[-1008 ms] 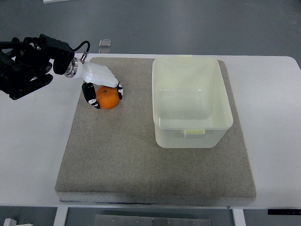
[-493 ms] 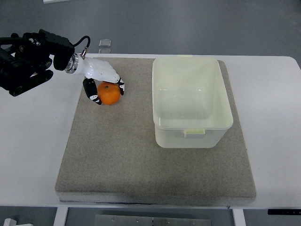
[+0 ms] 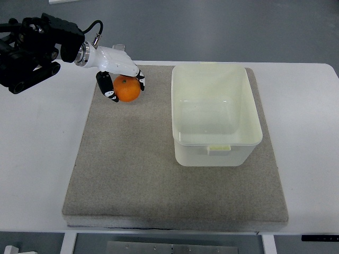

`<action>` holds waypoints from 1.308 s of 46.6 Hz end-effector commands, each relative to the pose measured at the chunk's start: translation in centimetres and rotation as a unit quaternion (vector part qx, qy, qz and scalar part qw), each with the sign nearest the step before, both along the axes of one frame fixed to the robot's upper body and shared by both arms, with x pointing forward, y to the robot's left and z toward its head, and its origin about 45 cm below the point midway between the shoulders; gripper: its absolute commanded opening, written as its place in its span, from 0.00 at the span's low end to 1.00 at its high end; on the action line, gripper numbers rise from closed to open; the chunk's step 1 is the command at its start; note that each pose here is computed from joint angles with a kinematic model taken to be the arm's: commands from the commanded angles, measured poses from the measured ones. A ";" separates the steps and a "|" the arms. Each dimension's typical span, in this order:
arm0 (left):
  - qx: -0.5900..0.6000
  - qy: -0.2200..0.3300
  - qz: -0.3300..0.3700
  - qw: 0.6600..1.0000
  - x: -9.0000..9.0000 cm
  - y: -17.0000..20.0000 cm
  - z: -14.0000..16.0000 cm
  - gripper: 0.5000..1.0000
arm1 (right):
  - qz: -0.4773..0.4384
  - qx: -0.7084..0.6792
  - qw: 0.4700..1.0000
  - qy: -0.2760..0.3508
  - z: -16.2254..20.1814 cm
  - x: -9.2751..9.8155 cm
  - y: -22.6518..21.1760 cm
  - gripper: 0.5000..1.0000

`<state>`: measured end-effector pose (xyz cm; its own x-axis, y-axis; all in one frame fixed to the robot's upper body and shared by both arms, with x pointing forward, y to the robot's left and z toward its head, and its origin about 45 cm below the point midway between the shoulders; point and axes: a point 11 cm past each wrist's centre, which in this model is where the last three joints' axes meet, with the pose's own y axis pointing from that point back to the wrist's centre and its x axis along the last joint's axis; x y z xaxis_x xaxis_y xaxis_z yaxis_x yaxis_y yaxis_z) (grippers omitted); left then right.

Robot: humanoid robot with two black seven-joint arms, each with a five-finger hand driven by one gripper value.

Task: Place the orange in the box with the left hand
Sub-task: 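Lift the orange with the left hand and carry it over the box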

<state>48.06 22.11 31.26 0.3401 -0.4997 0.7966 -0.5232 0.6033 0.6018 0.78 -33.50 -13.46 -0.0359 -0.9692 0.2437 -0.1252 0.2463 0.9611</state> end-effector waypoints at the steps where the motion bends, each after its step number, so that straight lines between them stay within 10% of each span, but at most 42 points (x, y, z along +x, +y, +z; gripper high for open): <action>1: -0.002 -0.010 -0.001 1.000 0.3 -0.2 1.0 0.00 | 0.001 0.000 1.000 0.000 0.0 0.0 0.0 0.89; 61: -0.088 -0.056 -0.047 0.993 0.8 -8.0 9.5 0.00 | 0.000 0.000 1.000 0.000 0.0 0.0 0.0 0.89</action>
<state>49.01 15.17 40.89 0.2043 -0.3767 0.9035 -0.5335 0.7310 0.4254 0.78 -33.50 -13.46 -0.0350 -0.9692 0.2437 -0.1253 0.2462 0.9611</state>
